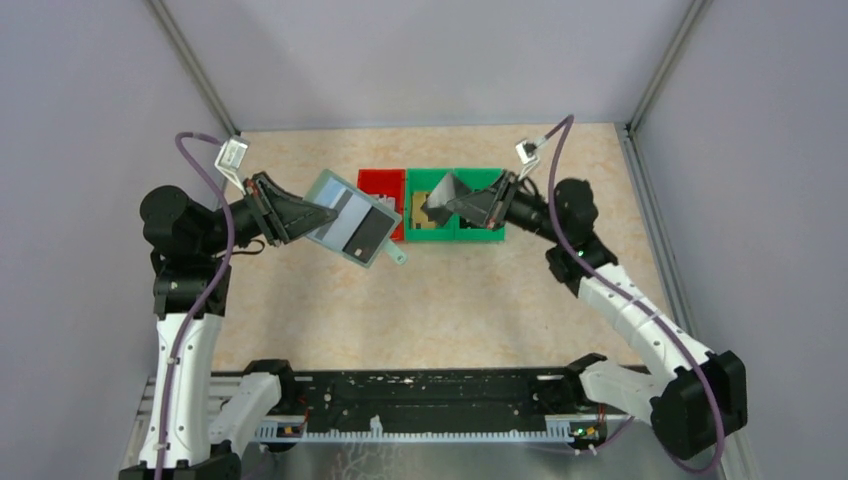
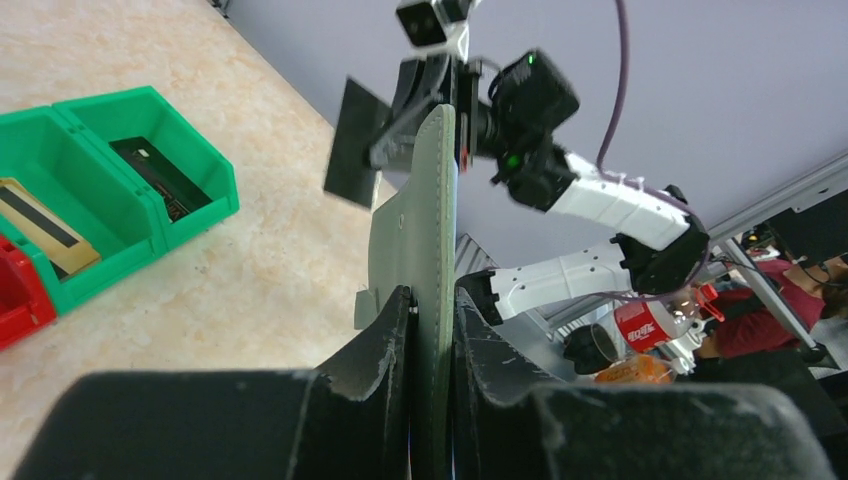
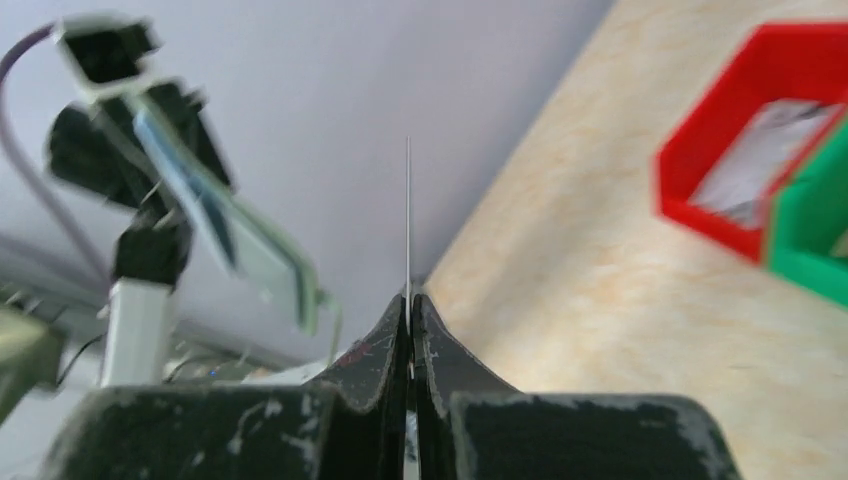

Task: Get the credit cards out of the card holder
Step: Remove the credit card from the card holder, then place the credit card in the storage box.

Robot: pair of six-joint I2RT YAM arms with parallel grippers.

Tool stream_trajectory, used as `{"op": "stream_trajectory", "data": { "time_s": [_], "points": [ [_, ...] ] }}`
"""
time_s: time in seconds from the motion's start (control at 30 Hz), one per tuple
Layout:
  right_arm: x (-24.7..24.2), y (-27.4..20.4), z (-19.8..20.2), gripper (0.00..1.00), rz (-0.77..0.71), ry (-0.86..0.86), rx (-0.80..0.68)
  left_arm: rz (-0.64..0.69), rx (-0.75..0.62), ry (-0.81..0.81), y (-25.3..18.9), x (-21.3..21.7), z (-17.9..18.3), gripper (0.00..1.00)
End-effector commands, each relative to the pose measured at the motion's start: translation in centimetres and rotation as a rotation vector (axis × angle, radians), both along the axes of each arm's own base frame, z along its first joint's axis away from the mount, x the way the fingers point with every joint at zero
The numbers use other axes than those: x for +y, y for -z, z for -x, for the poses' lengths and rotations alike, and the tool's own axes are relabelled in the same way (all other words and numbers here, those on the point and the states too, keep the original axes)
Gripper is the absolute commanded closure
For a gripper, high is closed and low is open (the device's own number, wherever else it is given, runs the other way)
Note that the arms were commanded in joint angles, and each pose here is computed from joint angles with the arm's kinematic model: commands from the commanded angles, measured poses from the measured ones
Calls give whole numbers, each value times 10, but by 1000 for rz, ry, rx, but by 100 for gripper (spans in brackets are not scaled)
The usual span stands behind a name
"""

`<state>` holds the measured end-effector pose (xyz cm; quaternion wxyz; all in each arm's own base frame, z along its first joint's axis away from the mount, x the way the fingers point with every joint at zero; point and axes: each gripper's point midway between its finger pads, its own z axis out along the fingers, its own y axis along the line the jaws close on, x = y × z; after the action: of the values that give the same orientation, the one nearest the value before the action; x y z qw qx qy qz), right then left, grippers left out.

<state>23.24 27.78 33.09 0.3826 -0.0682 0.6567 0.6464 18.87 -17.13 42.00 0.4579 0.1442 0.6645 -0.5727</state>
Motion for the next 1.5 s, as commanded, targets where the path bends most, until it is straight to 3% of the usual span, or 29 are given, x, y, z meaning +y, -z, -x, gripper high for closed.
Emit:
{"op": "stream_trajectory", "data": {
  "time_s": [0.0,0.2,0.47,0.8,1.1,1.17,1.33,1.47],
  "points": [
    [-47,40,-42,100,386,133,79,-25,-90,-13,-14,1,3,94],
    [-81,75,-103,100,741,278,115,-36,-98,-10,-11,1,4,95],
    [-105,124,-161,100,1000,371,194,-43,-108,2,-10,1,7,95],
    [-92,188,-193,100,1082,308,273,-35,-108,11,-13,0,8,95],
    [-76,206,-211,100,1090,294,272,-32,-127,21,-18,-1,13,95],
    [-77,208,-214,90,1098,305,276,-33,-128,26,-18,-1,14,95],
    [-88,174,-220,46,1103,406,235,-32,-139,38,-20,-2,17,95],
    [-87,105,-216,36,1003,479,121,-23,-136,46,-21,-2,18,95]
  ]
}}
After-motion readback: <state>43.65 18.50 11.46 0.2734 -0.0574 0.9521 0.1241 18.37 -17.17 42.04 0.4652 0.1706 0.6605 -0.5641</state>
